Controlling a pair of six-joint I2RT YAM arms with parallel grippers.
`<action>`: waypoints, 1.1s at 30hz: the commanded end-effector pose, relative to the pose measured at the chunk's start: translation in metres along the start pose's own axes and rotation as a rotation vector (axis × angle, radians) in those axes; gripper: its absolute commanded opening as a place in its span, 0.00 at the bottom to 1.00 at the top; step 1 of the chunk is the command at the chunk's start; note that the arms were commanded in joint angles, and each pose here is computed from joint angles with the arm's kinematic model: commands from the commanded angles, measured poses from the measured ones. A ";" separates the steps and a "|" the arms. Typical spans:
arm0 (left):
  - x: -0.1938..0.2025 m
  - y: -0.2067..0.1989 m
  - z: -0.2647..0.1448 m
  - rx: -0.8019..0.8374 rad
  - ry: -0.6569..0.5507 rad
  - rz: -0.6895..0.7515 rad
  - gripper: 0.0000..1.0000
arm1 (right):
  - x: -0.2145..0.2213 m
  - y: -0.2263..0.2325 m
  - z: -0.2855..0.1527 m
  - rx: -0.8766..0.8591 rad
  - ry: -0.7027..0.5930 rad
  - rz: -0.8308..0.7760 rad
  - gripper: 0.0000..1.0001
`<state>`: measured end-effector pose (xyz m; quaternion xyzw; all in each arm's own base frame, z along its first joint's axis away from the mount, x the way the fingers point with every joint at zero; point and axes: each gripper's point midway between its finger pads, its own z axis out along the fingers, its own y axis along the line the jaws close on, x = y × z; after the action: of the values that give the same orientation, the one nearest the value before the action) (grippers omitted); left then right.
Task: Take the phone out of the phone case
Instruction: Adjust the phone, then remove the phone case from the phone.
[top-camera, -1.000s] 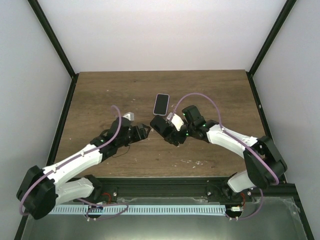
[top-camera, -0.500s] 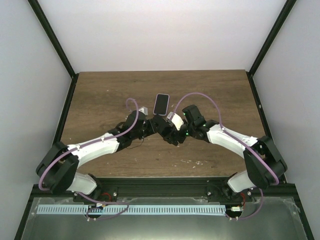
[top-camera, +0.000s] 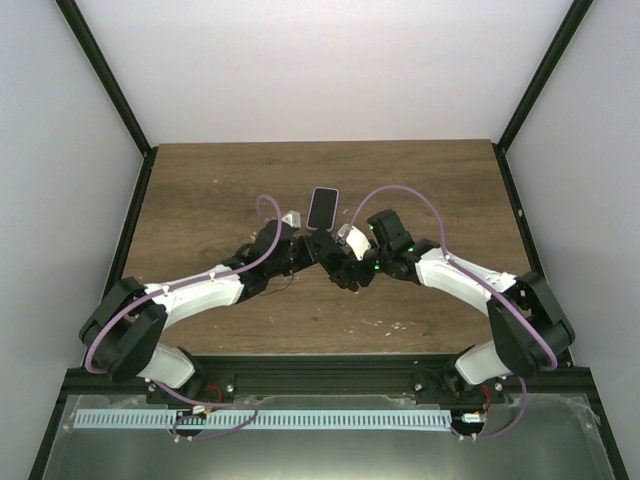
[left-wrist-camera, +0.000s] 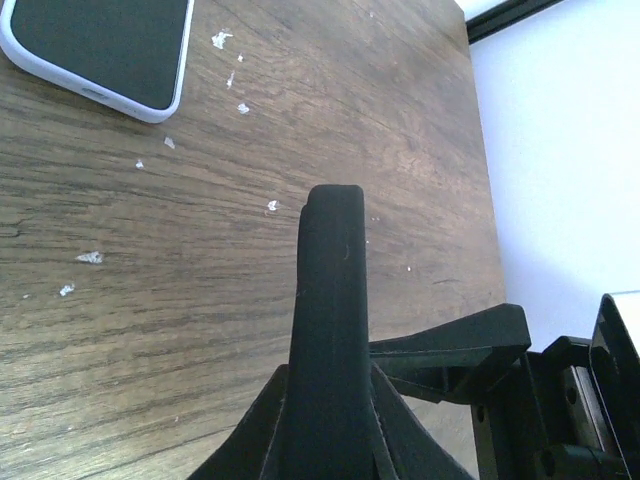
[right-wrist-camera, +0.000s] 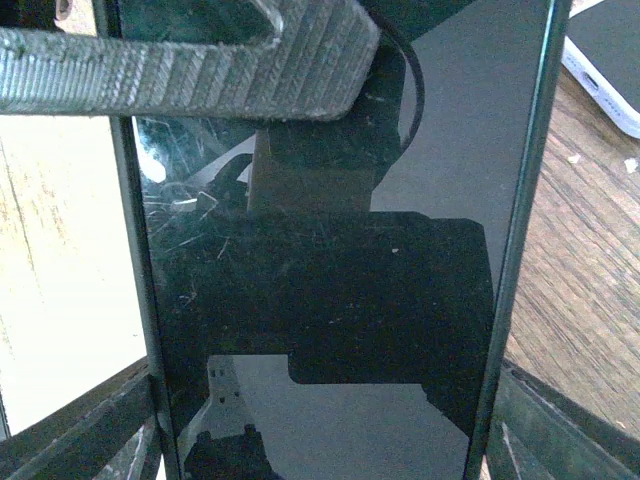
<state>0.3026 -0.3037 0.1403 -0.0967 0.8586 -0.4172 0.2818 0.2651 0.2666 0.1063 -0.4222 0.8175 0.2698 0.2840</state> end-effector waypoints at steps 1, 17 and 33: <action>-0.014 -0.025 -0.012 0.057 -0.036 0.040 0.00 | -0.033 0.006 -0.010 0.009 -0.109 -0.083 0.83; 0.012 -0.103 -0.144 0.606 0.132 0.653 0.00 | -0.057 0.097 -0.113 -0.505 -0.204 -0.068 0.88; 0.029 -0.122 -0.177 0.767 0.155 0.745 0.00 | -0.047 0.147 -0.111 -0.732 -0.180 -0.150 0.32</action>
<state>0.1763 -0.2726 0.2872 0.3202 0.6809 -0.5657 0.3373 0.1513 0.2823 0.2266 -0.5075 0.6441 0.5320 0.2110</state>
